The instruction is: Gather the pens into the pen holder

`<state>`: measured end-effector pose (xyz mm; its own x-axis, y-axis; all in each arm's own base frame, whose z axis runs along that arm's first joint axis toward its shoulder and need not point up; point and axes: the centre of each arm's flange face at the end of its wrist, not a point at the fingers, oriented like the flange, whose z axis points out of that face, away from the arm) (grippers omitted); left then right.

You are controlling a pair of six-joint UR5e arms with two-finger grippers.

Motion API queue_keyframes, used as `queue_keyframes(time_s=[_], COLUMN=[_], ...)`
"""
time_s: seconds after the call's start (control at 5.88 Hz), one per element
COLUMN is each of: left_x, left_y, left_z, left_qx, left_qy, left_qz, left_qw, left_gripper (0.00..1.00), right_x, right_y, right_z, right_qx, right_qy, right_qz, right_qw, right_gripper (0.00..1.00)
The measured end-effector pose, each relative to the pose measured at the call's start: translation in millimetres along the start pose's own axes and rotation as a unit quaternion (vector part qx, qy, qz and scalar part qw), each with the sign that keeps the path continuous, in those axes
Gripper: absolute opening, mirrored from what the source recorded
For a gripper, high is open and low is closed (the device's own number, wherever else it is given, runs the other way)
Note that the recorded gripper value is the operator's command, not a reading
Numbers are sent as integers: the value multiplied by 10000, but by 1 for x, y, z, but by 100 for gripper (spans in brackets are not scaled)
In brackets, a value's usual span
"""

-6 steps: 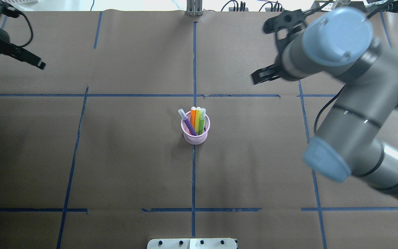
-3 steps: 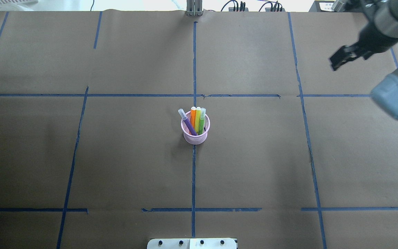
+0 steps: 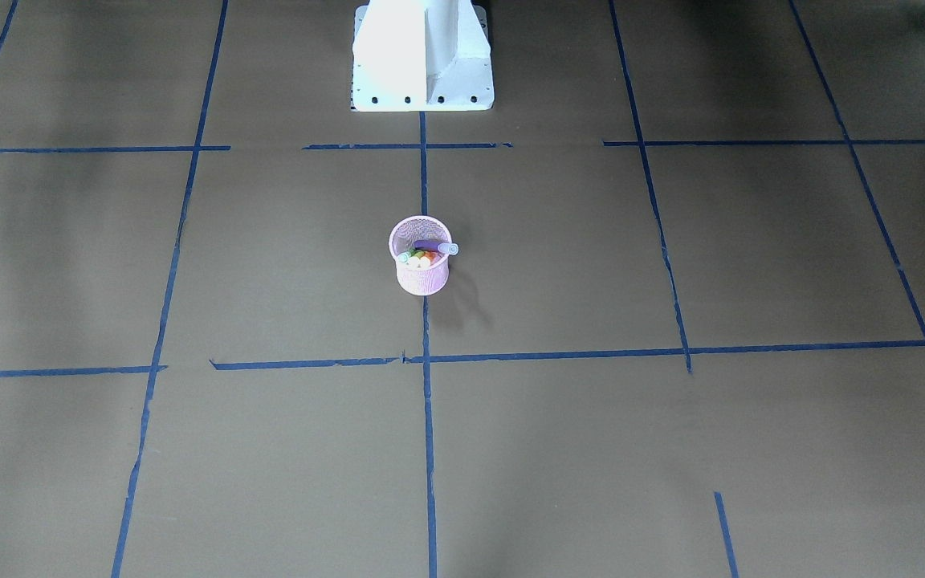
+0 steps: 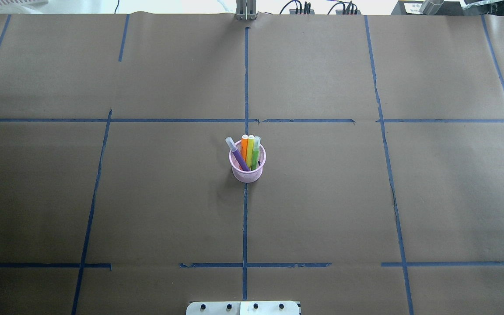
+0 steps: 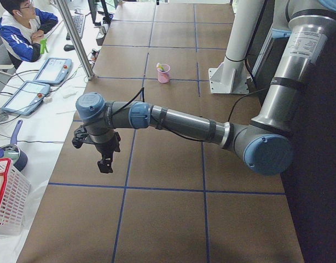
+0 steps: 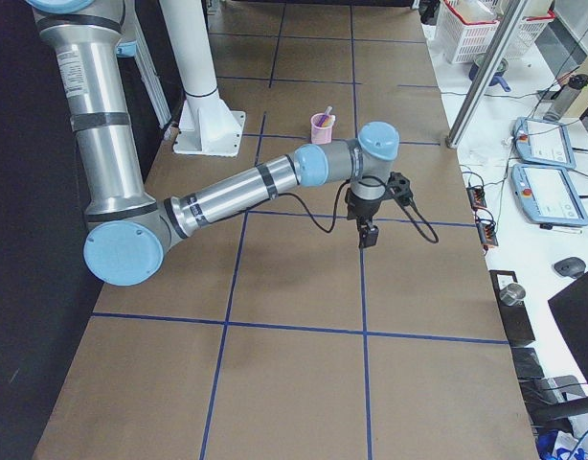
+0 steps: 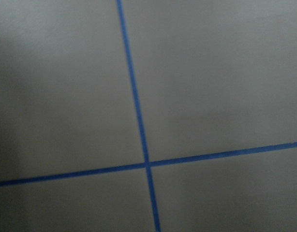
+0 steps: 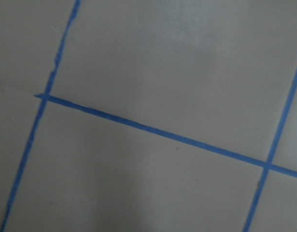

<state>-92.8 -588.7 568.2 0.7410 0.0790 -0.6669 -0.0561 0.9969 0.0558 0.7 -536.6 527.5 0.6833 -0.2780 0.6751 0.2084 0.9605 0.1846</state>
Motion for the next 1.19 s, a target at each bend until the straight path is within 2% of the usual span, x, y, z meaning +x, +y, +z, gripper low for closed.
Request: queue_keyframes(time_s=[0.17,0.34,0.68,0.85,1.19], left_x=[-17,-28,-43,-47,-52], left_y=[18,32,54,58,60], left_z=[10,21,42,47,53], left_qx=[-77,-149,-301,-338,-369], left_qy=[23,42,72,78,89], left_qz=[-53,-41,-129,-166,-210], left_qw=[10000,9999,9994,9993,9991], left_gripper=[100,100,100,100,100], right_x=[72,113,134,139,143], right_y=[35,61,81,93,104], right_z=[19,37,49,54,50], right_qx=[-89,-140,-65,20,254], right_qy=[-180,-255,-189,-211,-446], right_qz=[163,371,834,926,1273], right_qw=[9997,9989,9963,9955,9905], right_gripper=[100,100,100,100,100])
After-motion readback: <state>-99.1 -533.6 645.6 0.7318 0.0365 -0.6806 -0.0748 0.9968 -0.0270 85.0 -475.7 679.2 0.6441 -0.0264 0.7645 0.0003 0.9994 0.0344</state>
